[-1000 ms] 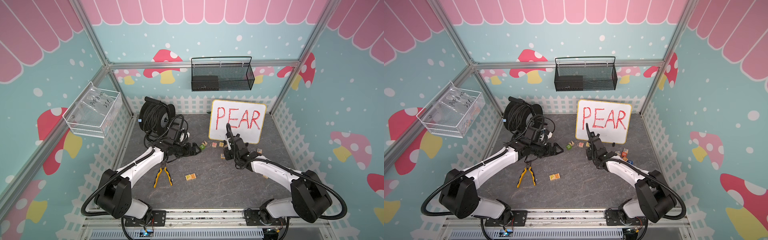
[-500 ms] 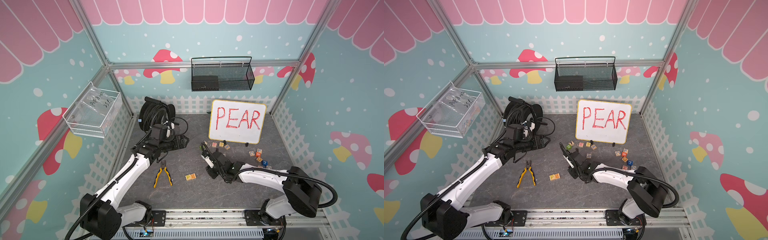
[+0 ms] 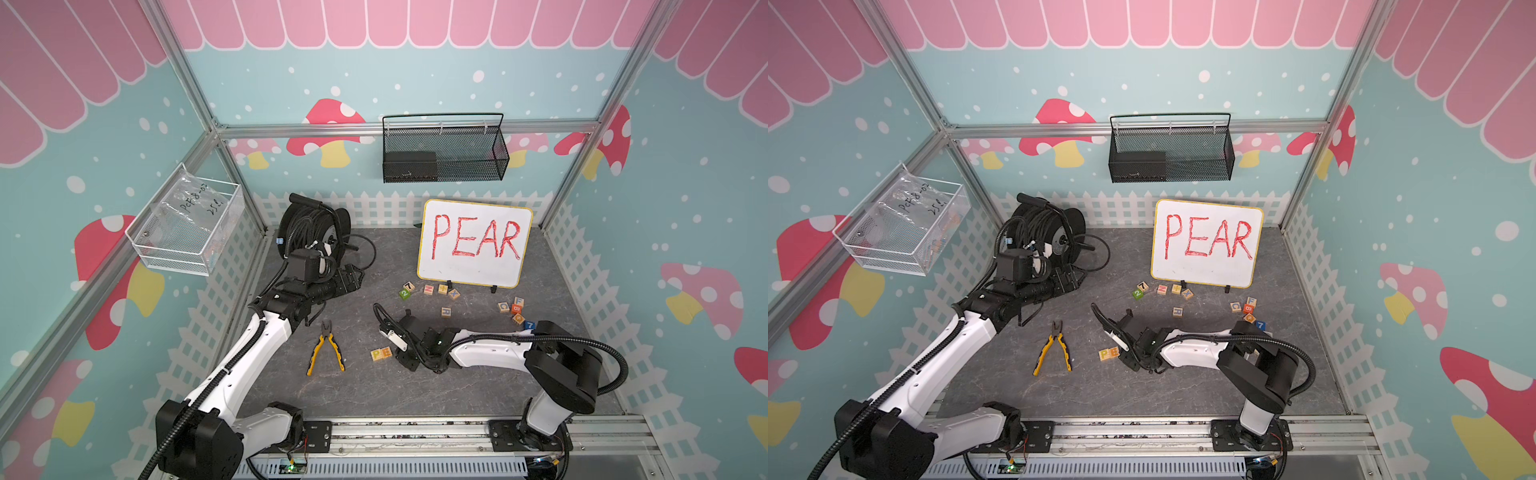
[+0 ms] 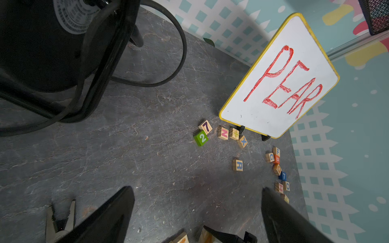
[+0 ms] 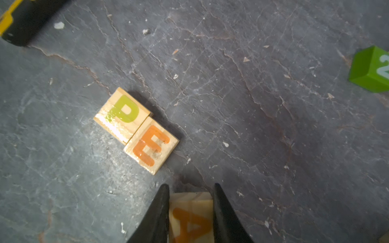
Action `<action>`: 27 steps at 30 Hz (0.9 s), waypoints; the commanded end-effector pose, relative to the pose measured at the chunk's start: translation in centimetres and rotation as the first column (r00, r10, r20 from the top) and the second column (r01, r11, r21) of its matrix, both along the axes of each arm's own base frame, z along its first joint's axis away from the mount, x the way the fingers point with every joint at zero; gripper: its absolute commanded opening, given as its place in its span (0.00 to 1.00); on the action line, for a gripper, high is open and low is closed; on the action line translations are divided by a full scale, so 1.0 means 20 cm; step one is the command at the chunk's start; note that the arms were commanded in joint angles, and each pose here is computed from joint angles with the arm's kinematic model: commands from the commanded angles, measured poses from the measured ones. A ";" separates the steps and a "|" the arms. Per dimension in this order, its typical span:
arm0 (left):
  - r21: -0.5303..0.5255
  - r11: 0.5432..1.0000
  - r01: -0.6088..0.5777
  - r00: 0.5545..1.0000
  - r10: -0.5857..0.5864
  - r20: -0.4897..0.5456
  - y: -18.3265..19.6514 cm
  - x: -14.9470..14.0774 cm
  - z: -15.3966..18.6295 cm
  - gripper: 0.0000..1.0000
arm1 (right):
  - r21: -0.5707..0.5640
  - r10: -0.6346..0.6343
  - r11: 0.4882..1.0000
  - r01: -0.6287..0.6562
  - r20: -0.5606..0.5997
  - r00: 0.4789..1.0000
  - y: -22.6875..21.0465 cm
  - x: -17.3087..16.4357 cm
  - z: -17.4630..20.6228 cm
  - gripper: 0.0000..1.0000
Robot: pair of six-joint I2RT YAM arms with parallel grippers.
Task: Spell the uppercase word “pear” with letter blocks
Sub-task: Place the letter block at the center of the board.
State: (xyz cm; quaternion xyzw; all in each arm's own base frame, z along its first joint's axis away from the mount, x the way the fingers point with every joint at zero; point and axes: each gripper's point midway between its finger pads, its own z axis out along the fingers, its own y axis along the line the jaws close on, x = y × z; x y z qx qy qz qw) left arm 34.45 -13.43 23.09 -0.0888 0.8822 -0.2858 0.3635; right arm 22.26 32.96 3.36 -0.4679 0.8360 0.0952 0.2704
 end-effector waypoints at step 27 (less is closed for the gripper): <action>-0.050 0.999 -0.002 1.000 0.002 -0.015 0.00 0.02 -0.02 0.96 | 0.014 -0.060 0.998 0.060 -0.041 0.997 -0.07 -0.11 0.00 0.59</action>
